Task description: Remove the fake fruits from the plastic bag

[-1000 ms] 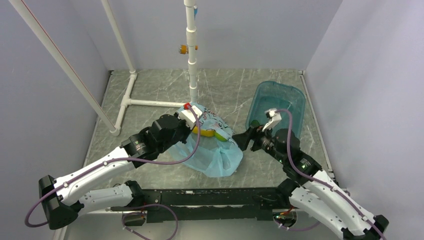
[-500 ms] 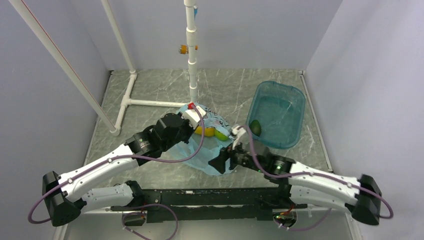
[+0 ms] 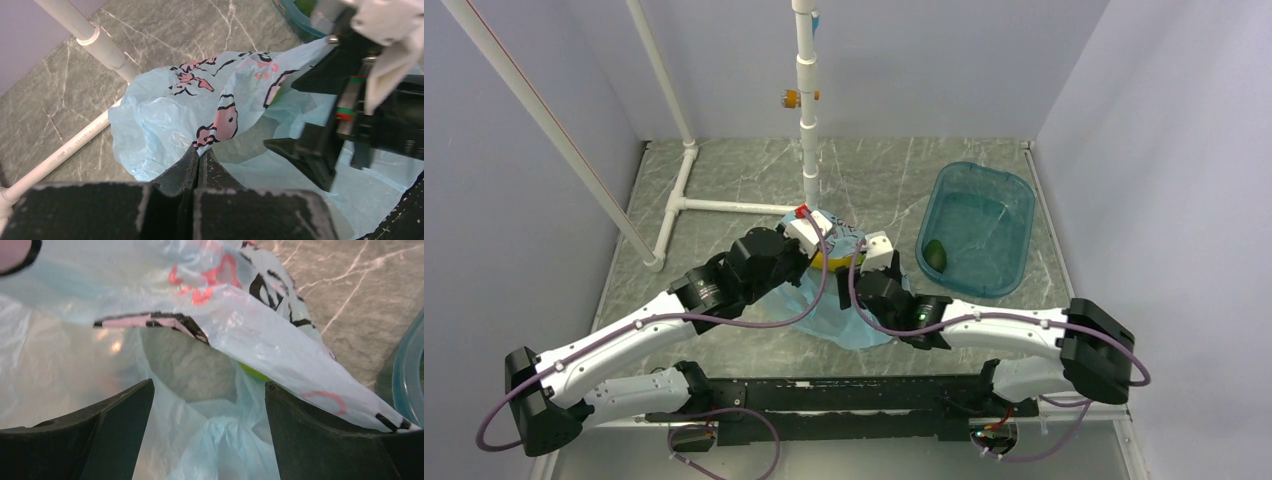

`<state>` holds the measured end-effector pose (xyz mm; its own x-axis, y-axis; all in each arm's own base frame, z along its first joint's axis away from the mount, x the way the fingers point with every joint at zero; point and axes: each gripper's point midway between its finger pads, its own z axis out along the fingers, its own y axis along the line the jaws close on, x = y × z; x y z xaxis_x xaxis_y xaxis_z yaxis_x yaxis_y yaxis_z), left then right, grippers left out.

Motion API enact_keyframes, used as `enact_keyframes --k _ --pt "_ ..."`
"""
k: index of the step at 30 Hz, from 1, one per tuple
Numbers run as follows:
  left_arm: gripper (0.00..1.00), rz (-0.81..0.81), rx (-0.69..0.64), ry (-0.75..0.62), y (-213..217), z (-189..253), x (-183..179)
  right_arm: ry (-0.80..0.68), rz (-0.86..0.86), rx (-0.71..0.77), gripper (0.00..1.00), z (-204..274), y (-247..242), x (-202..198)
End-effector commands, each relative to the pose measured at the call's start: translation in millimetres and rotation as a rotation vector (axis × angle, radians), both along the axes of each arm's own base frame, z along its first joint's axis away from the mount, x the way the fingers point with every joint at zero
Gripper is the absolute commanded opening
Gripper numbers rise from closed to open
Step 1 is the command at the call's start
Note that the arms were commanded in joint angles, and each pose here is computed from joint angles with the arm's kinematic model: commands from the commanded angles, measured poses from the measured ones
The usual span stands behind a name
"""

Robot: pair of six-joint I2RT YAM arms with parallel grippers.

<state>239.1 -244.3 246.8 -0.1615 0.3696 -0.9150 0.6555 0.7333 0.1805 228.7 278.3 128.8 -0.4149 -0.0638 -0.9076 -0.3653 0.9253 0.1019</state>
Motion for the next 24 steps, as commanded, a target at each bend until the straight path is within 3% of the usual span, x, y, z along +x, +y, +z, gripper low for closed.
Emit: enact_keyframes --k 1,7,14,24 --pt "0.0 -0.039 -0.082 -0.035 -8.6 20.4 -4.8 -0.114 -0.117 0.047 0.84 31.4 11.4 27.5" --pt "0.0 -0.052 -0.083 -0.013 -12.9 15.3 -6.3 -0.158 -0.236 -0.027 0.87 17.5 1.9 43.0" --pt "0.0 -0.07 -0.081 0.005 -19.4 12.1 -6.5 -0.2 -0.296 0.047 0.9 15.6 -2.7 55.5" --pt "0.0 -0.061 -0.084 0.002 -17.2 12.5 -6.5 -0.152 -0.435 0.026 0.91 -24.5 -17.6 74.1"
